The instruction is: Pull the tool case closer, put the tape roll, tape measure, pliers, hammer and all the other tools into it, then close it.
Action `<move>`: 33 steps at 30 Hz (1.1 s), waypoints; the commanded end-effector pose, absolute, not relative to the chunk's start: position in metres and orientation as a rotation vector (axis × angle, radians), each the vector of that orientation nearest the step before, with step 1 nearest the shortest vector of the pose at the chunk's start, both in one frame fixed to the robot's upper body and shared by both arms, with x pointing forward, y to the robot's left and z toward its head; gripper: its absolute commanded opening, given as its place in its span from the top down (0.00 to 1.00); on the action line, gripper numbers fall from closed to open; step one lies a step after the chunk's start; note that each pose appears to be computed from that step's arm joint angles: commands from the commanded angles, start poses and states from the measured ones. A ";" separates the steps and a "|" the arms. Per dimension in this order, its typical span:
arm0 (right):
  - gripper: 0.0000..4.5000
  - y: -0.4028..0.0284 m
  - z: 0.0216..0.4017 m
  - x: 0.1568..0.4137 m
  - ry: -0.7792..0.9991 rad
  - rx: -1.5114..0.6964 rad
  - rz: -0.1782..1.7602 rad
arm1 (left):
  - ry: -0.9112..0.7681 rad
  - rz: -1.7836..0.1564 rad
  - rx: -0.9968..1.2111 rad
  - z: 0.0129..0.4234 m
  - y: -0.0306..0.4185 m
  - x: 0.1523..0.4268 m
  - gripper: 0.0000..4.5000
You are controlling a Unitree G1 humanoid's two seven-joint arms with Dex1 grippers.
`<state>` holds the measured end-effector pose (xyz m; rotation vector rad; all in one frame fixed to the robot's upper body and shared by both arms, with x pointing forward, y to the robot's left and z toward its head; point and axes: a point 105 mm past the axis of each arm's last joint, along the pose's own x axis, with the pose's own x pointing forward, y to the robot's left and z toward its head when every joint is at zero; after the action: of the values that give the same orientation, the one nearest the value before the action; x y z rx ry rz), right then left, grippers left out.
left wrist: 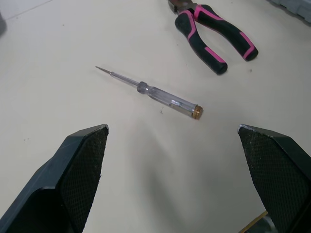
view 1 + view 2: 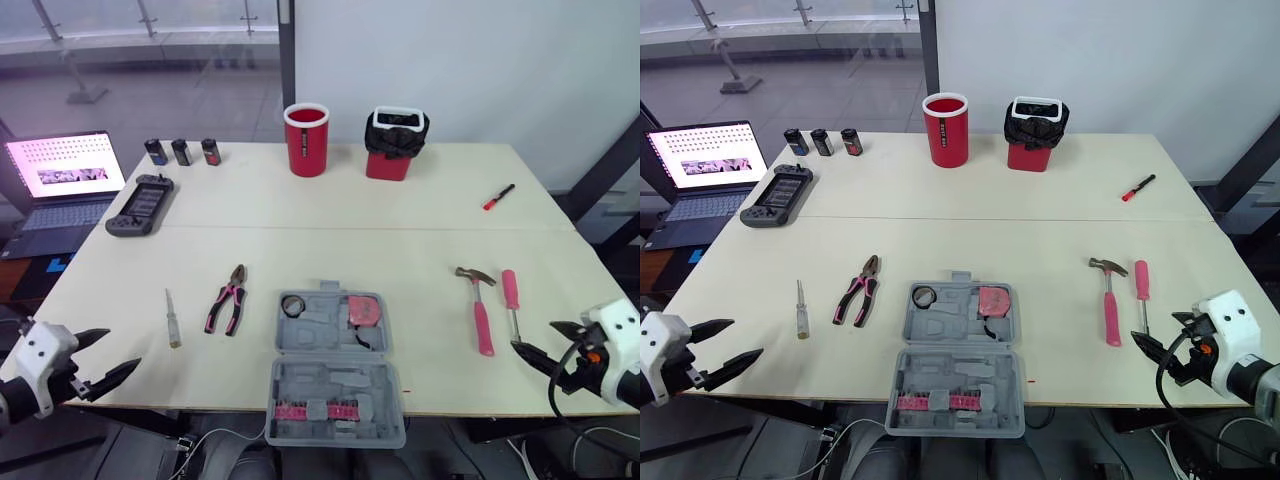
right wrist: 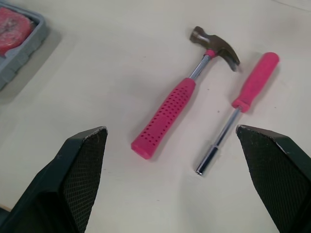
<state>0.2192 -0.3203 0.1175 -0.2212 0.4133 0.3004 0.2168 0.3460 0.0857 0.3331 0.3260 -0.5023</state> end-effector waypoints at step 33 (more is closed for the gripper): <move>0.00 -0.102 0.175 0.267 0.116 -0.315 1.110 | 0.209 -0.258 0.006 0.085 0.246 0.261 0.00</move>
<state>0.2745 -0.1149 0.1704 -0.2788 0.1477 1.0186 0.2536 0.2559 0.0767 -0.0262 0.2115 -0.2269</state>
